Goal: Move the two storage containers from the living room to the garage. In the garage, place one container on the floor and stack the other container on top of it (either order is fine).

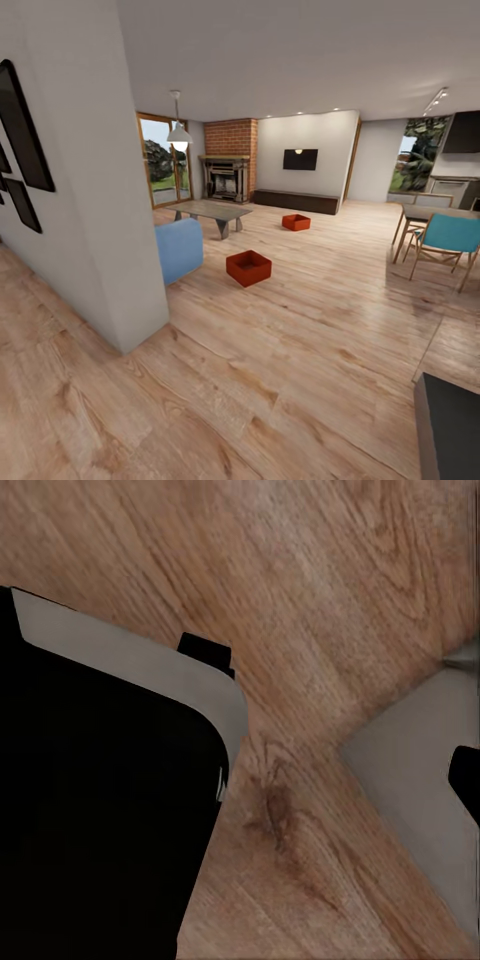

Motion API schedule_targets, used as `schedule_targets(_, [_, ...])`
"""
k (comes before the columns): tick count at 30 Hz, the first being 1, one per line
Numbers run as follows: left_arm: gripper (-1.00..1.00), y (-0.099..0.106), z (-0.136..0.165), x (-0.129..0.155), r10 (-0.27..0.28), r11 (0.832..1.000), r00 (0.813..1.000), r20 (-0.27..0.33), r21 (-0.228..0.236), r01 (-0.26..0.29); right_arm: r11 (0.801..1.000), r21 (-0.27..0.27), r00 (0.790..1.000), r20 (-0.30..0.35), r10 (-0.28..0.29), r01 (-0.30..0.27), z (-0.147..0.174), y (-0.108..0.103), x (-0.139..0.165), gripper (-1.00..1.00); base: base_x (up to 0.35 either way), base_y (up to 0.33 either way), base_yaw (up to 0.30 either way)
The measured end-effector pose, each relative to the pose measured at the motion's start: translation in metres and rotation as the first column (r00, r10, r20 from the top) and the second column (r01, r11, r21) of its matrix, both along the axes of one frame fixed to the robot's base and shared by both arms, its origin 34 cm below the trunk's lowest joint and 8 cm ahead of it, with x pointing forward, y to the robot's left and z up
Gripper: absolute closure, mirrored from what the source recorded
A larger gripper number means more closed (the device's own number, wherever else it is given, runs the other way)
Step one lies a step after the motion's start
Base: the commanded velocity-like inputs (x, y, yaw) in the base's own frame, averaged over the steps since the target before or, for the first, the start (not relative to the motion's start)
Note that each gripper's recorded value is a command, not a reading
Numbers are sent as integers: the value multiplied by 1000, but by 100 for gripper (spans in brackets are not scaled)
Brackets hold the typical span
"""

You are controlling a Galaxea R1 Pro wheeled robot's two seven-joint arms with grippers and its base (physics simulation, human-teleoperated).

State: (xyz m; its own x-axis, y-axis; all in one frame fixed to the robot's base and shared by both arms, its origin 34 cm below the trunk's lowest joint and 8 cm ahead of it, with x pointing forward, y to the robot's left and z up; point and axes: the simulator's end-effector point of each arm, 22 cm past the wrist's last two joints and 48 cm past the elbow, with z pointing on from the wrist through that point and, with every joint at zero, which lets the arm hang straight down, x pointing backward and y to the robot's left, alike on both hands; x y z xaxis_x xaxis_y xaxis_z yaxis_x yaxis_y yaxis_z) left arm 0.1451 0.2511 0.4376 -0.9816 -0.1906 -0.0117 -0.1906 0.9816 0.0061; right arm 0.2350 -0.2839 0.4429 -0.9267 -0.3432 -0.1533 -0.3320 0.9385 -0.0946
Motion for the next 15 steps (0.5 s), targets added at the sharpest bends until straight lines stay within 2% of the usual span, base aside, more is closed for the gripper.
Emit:
schedule_targets(10, [-100,1,0,0,0,1000,1000,0,1,0,1000,-1,1000,0,0,0,0,-1,0,-100,331,0,-260])
schedule_targets(15, [-100,1,0,0,0,1000,1000,0,1,0,1000,-3,1000,0,1,-1,0,-2,0,-100,331,0,-112])
